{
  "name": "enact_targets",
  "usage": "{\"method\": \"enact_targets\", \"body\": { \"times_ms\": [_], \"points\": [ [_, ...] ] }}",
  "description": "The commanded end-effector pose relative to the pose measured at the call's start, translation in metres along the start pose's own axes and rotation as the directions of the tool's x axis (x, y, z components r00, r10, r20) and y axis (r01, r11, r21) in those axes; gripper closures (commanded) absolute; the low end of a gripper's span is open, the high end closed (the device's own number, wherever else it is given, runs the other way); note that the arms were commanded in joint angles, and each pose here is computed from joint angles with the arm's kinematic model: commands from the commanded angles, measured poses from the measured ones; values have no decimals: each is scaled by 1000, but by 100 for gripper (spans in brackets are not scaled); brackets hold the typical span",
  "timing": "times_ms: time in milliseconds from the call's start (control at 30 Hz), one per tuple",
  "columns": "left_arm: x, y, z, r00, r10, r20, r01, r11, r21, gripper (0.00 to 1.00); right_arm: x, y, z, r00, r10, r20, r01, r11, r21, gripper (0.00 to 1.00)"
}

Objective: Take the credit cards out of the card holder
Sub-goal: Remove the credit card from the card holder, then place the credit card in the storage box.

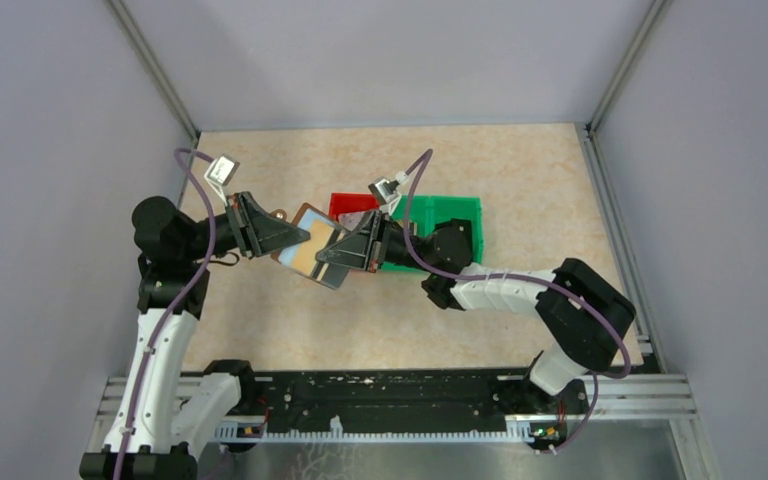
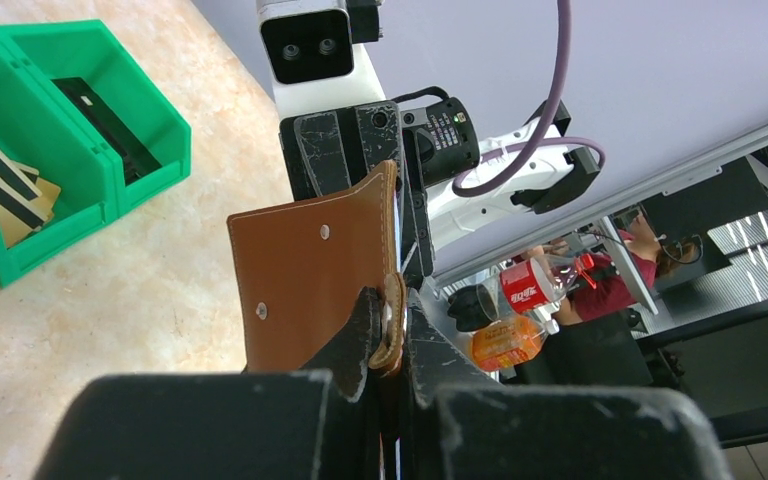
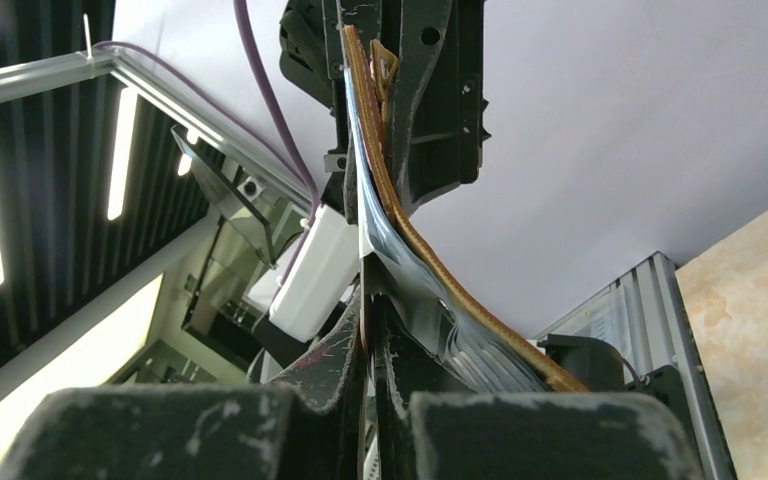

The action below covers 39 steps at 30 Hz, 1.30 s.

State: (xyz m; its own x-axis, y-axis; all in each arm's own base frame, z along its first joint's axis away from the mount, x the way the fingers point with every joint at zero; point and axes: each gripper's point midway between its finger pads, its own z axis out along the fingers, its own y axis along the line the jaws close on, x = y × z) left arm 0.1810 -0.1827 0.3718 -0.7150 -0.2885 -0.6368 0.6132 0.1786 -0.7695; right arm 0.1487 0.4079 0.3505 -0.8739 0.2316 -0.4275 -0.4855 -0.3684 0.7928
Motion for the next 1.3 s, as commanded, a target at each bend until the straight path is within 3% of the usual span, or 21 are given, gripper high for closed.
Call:
{"method": "enact_targets", "body": {
  "times_ms": [0, 600, 933, 1100, 1267],
  "points": [
    [-9, -15, -1, 997, 73, 28, -73, 997, 15, 100, -7, 32, 3, 998, -56, 19, 58, 992, -115, 100],
    [-17, -20, -1, 992, 115, 58, -115, 993, 2, 100, 8, 23, -24, 999, -44, 21, 46, 996, -82, 100],
    [-22, -9, -2, 978, 198, 64, -193, 979, -68, 100, -1, -9, -69, 995, -71, -66, 82, 980, 180, 100],
    [-24, -4, -3, 964, 260, 56, -254, 962, -99, 100, -17, -35, -106, 980, -114, -166, 175, 889, 423, 100],
    [-23, 2, -5, 944, 327, 34, -320, 939, -129, 100, -42, -73, -154, 944, -128, -303, 309, 659, 685, 100]
  ]
}}
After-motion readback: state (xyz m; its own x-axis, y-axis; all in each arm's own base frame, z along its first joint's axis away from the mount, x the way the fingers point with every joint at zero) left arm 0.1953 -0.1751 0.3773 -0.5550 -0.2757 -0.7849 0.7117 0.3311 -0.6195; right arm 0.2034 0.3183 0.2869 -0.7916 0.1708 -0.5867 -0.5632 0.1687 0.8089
